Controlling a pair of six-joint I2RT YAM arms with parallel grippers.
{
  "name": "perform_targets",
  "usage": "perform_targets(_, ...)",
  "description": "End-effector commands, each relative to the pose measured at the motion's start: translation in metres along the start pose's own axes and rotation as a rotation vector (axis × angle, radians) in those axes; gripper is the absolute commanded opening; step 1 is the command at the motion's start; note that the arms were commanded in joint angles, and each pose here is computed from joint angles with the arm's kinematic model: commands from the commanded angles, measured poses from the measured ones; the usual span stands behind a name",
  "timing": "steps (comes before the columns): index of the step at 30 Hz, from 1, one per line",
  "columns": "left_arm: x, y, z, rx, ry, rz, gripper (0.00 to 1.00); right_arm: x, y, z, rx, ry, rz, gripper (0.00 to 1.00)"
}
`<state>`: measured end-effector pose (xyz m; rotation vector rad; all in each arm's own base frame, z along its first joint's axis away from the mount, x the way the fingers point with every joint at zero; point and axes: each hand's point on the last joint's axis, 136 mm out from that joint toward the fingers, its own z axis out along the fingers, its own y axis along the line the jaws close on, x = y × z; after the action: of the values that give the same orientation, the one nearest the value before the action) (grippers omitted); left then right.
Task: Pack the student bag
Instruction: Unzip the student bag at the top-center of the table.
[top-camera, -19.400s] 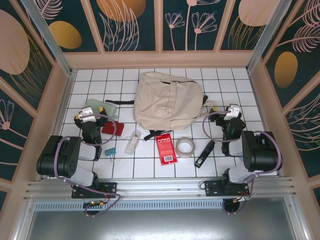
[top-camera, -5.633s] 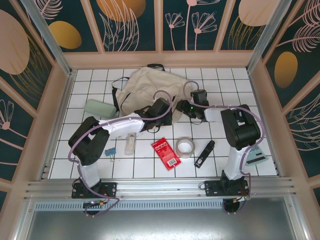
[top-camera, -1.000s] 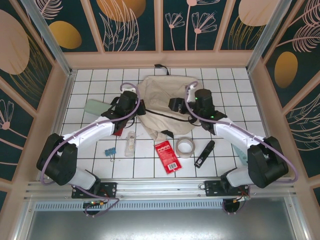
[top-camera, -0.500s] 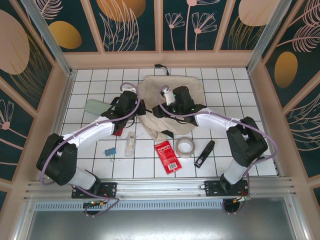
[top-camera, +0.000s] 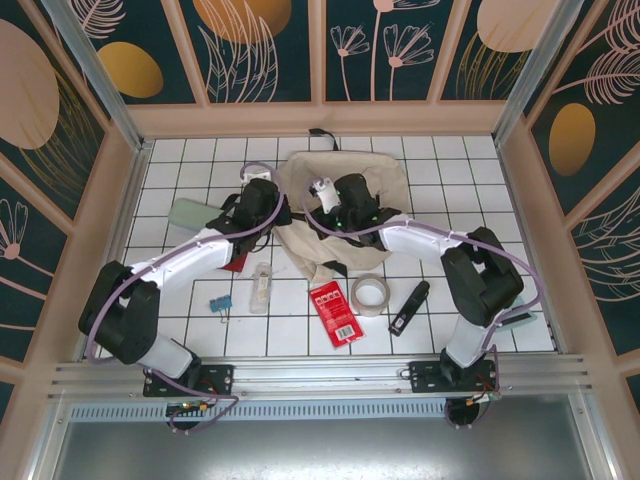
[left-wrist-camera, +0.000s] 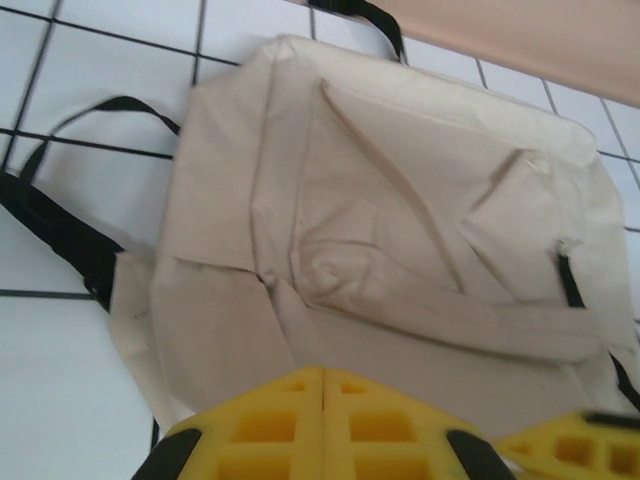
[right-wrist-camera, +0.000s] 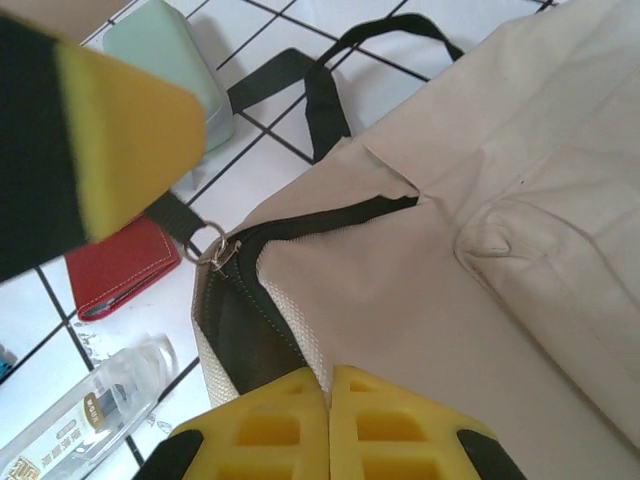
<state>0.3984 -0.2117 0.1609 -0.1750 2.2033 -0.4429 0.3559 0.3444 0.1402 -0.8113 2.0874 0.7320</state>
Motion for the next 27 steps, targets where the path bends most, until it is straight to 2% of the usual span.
perform_targets(1,-0.020,0.025,0.014,-0.142,-0.062,-0.042,0.00,-0.025,0.005,-0.024,0.019,-0.124,-0.105,0.00)
perform_targets(10,-0.033,0.091,0.060,-0.336,-0.084,-0.139,0.00,-0.039,-0.001,-0.062,0.066,-0.272,-0.204,0.00)
perform_targets(16,-0.045,0.124,0.085,-0.383,-0.103,-0.192,0.00,-0.046,-0.012,-0.075,0.094,-0.314,-0.195,0.00)
perform_targets(27,-0.064,0.162,0.136,-0.502,-0.123,-0.232,0.00,-0.069,-0.025,-0.107,0.138,-0.412,-0.182,0.00)
